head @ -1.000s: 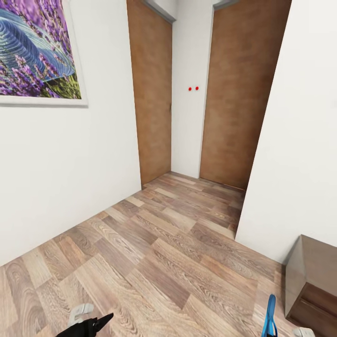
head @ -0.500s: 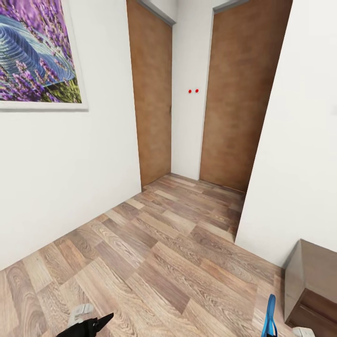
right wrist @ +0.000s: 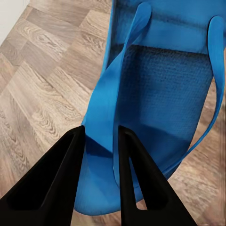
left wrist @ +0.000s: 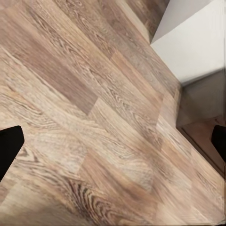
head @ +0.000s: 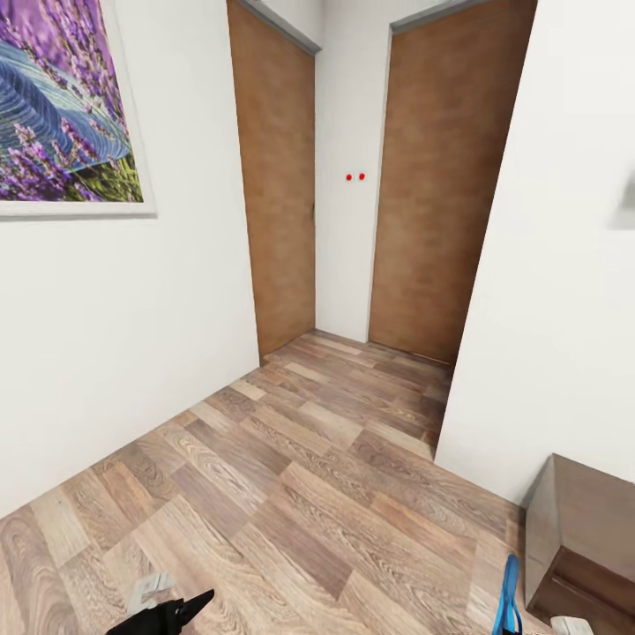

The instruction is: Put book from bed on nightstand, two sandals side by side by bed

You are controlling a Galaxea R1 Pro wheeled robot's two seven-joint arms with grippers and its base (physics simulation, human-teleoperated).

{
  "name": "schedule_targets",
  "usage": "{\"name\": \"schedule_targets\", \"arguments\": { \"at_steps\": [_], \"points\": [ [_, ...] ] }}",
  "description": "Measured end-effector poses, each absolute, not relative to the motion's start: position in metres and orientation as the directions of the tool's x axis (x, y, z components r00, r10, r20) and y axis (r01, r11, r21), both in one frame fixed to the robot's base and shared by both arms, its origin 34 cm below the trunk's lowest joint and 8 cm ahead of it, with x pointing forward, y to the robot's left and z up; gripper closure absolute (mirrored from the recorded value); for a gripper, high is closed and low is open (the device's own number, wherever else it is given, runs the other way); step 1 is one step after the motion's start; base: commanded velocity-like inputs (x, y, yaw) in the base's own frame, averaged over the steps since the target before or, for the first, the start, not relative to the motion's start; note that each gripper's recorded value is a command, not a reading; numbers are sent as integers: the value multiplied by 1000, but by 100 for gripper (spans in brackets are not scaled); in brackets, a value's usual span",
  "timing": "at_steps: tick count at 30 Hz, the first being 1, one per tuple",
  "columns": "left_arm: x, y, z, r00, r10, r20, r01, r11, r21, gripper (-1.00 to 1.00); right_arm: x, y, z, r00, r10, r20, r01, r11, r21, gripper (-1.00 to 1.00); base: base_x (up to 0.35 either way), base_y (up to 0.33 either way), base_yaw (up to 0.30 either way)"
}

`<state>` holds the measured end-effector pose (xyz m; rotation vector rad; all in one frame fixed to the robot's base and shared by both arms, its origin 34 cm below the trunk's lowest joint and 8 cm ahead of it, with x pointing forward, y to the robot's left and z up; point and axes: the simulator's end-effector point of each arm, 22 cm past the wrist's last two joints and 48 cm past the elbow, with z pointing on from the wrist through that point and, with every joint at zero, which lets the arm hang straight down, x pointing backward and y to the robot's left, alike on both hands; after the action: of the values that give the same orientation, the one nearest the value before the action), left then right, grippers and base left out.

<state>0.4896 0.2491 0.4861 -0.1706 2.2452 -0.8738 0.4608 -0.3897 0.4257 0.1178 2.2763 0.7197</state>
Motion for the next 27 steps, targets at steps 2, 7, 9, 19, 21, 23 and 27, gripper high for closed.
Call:
{"name": "schedule_targets", "arguments": {
  "at_steps": [2,7,9,19,21,23,27],
  "points": [
    [491,249,491,-738,-355,-573,126,763,-635,-100,462,-390,430,-726,287,-625,-125,839,530,100,0,0,-265],
    [493,249,502,-737,-355,-575,128,763,-634,-100,465,-389,442,-725,286,-626,-126,839,530,100,0,0,-159],
    [494,249,507,-737,-355,-576,128,762,-635,-100,465,-389,446,-725,287,-626,-126,839,530,100,0,0,-26],
    [498,249,528,-737,-355,-575,128,762,-635,-100,469,-389,467,-725,287,-626,-127,838,531,100,0,0,-44],
    [499,249,532,-737,-355,-575,128,762,-635,-100,470,-389,471,-725,287,-626,-127,838,531,100,0,0,-227],
    [499,249,536,-737,-355,-575,128,762,-635,-100,471,-389,475,-725,287,-626,-127,838,531,100,0,0,-250],
    [501,249,544,-737,-355,-575,128,762,-635,-100,472,-389,484,-725,286,-626,-127,838,531,100,0,0,-181]
  ]
}}
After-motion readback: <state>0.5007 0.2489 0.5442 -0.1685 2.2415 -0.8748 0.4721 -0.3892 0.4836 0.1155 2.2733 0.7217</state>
